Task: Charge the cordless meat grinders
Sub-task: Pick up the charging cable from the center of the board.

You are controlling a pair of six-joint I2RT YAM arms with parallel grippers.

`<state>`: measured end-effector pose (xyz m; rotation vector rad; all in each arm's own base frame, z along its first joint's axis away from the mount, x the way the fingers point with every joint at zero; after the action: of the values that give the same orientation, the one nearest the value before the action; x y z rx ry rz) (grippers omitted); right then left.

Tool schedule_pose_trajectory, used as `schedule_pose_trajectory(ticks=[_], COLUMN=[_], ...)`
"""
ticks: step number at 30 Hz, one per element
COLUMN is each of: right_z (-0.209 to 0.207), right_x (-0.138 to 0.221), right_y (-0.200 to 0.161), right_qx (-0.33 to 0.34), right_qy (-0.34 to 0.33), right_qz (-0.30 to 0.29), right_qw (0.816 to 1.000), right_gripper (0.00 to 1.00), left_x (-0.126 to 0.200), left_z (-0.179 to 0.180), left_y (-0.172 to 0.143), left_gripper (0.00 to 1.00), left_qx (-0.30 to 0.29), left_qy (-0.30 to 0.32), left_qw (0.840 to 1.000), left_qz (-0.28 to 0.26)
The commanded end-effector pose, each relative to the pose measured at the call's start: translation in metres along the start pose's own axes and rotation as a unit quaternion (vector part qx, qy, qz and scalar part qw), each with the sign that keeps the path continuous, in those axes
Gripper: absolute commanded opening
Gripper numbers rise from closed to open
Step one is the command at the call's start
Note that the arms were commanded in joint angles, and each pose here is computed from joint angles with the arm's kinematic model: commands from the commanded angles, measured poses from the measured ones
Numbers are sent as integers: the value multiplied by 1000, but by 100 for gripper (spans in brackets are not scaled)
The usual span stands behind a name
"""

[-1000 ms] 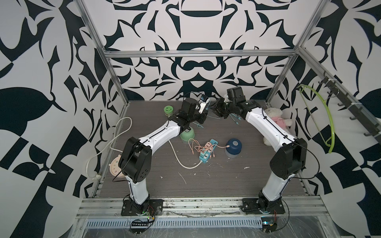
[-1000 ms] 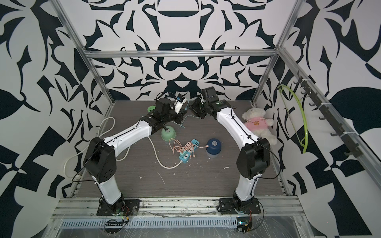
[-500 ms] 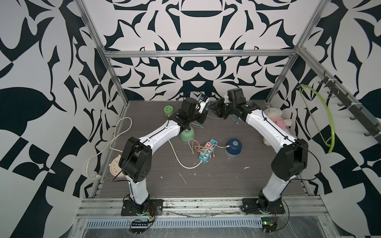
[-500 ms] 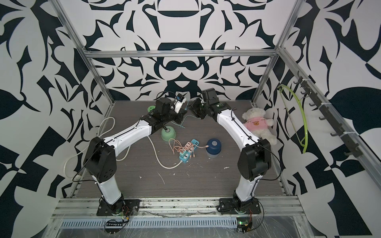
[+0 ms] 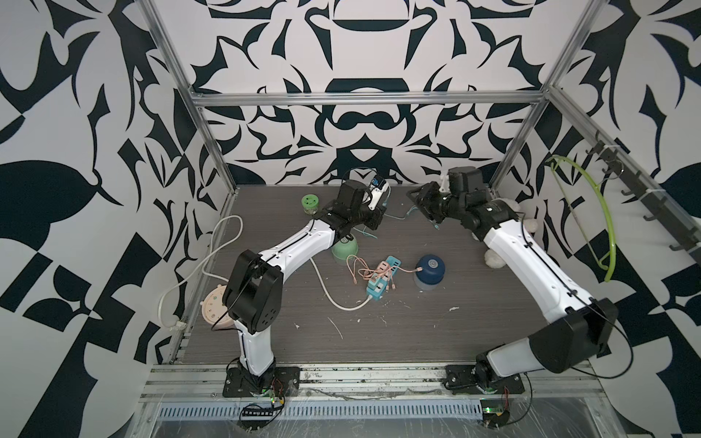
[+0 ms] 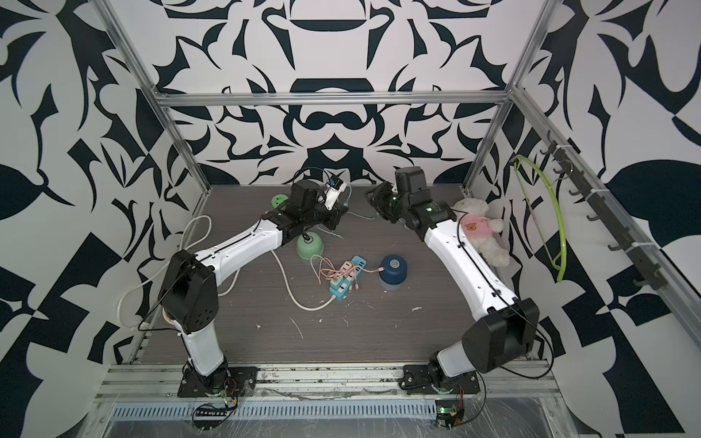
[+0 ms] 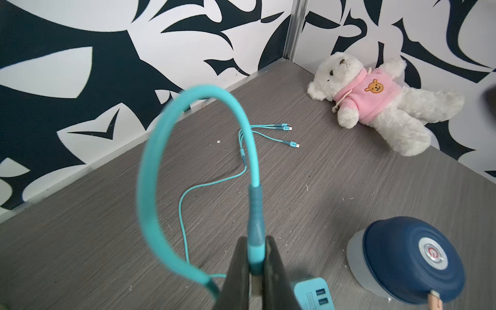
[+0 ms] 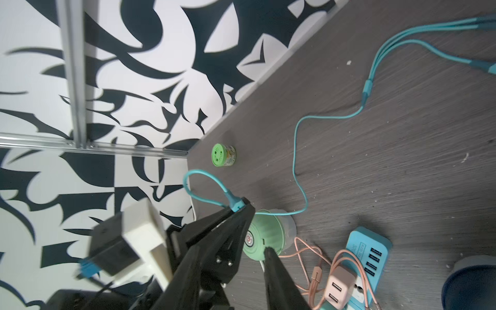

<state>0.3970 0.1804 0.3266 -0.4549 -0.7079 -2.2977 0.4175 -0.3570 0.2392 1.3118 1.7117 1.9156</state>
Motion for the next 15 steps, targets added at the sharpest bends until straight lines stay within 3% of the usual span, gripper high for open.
schedule_pose_trajectory(ticks=[1, 15], right_z=[0, 9], right_x=[-31, -74], right_y=[-15, -21], right_qx=[8, 16], right_qy=[0, 18], right_qz=[46, 95], right_qw=[999, 995], right_gripper=[41, 44], left_x=[2, 0], left_z=[-3, -11], left_y=[10, 11], left_gripper=[0, 0], left_qx=[3, -4], left_qy=[-12, -24], left_qw=[1000, 1000], left_qz=[-14, -9])
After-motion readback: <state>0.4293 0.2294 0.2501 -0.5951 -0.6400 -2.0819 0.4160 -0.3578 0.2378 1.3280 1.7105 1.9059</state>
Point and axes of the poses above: each gripper's point midway between its finger pads, its own x axis back along the fingers, its own z axis along the line the jaws close on, y = z × x, the point moved 1 cm from there along x, back along the fingers, and after that the axes turned 1 degree about x, right-handed, at the moved point
